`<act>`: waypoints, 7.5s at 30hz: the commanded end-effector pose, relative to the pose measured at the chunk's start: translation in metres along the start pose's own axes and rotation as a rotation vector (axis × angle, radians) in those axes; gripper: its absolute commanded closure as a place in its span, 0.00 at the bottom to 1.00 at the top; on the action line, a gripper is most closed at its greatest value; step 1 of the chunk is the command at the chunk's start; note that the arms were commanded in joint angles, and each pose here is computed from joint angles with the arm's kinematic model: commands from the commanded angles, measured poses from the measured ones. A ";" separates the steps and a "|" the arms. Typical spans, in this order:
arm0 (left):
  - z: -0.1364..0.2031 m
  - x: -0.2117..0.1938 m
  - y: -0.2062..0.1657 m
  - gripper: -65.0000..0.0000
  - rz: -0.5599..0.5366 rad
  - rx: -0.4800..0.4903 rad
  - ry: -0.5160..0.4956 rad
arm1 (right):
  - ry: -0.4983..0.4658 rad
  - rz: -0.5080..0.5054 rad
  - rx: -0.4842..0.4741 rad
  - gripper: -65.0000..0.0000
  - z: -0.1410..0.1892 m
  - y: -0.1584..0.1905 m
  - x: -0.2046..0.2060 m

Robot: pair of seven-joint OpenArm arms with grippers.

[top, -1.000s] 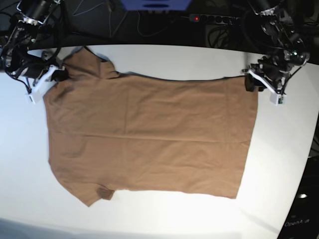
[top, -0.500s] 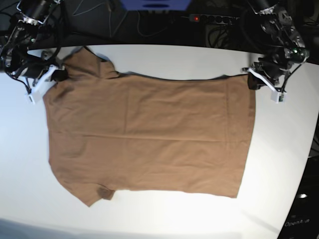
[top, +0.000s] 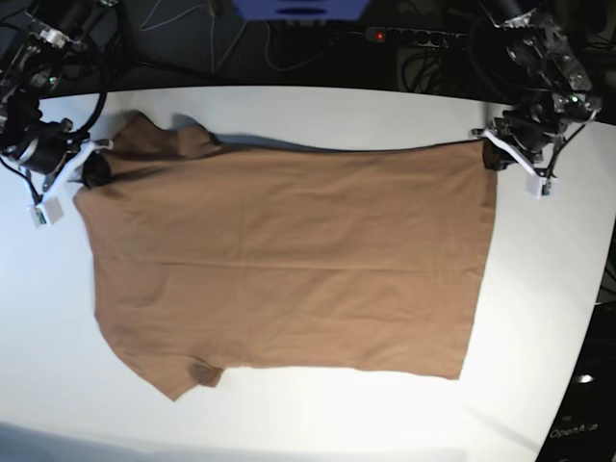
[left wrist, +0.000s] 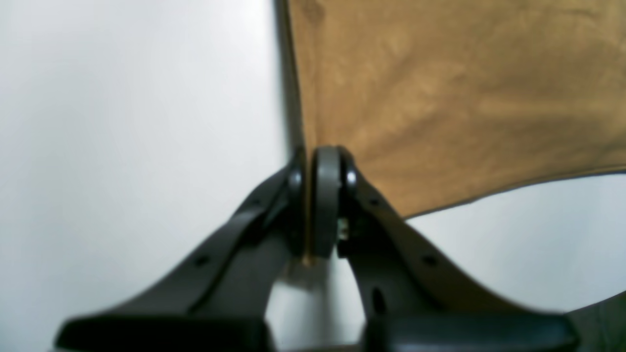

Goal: Fold the T-shirt properly
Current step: 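Lift the shirt edge with both grippers and fold it across the body, then lower the folded edge and open both grippers, then grasp the folded shirt edge with both grippers and drag it toward the robot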

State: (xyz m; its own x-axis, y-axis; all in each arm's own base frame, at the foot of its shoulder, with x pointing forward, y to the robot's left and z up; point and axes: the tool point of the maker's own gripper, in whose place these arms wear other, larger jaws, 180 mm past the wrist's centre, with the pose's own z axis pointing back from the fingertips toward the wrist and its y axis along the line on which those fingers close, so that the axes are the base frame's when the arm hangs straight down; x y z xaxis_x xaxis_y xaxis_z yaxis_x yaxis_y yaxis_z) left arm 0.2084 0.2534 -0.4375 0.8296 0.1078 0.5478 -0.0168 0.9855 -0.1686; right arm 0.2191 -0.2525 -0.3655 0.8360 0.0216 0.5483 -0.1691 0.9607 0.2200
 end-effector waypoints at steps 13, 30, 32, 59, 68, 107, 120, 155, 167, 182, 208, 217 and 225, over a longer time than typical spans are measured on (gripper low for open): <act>0.034 0.047 0.030 0.95 -0.081 0.145 -0.015 | -0.103 0.095 -0.047 0.99 0.021 -0.003 0.041; 0.031 0.122 0.018 0.95 -0.088 0.124 -0.146 | -0.185 0.119 -0.052 0.99 0.024 -0.003 0.076; 0.031 0.130 0.016 0.95 -0.089 0.120 -0.163 | -0.201 0.123 -0.053 0.99 0.025 -0.003 0.083; 0.049 0.219 -0.001 0.95 -0.186 0.106 -0.336 | -0.194 0.333 -0.071 0.99 0.004 0.029 0.143; 0.047 0.228 -0.003 0.95 -0.224 0.102 -0.331 | -0.191 0.395 -0.182 0.99 0.003 0.020 0.163; -0.020 0.221 -0.022 0.94 -0.191 -0.073 -0.311 | -0.148 0.394 -0.086 0.90 -0.059 0.014 0.167; -0.016 0.216 -0.020 0.17 -0.198 -0.063 -0.316 | -0.151 0.385 -0.084 0.00 -0.058 0.013 0.166; -0.018 0.302 -0.053 0.20 -0.200 -0.161 -0.430 | -0.198 0.381 0.000 0.27 -0.117 0.015 0.286; -0.063 0.269 -0.062 0.20 -0.152 -0.237 -0.345 | -0.210 0.267 0.045 0.12 -0.137 -0.002 0.272; -0.101 0.225 -0.063 0.75 -0.008 -0.296 -0.311 | -0.122 0.207 0.069 0.83 -0.170 -0.011 0.181; -0.132 0.094 -0.041 0.85 0.144 -0.269 -0.162 | -0.016 0.148 0.038 0.88 -0.175 -0.042 0.084; -0.129 0.065 -0.026 0.85 0.146 -0.244 -0.092 | 0.047 0.126 0.040 0.89 -0.177 -0.045 0.042; -0.100 0.072 -0.029 0.85 -0.031 -0.211 -0.051 | 0.013 0.170 0.015 0.89 -0.161 -0.049 0.027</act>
State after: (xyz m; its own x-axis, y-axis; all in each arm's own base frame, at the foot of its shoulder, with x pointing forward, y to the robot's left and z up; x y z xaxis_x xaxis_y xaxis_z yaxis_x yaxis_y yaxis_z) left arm 0.3482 0.2115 -0.4497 0.7019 0.1701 0.6917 0.1495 0.9143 -0.3765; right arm 0.3731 -0.2317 -0.4536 0.6694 0.0460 0.7415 -0.3090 0.9249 0.2216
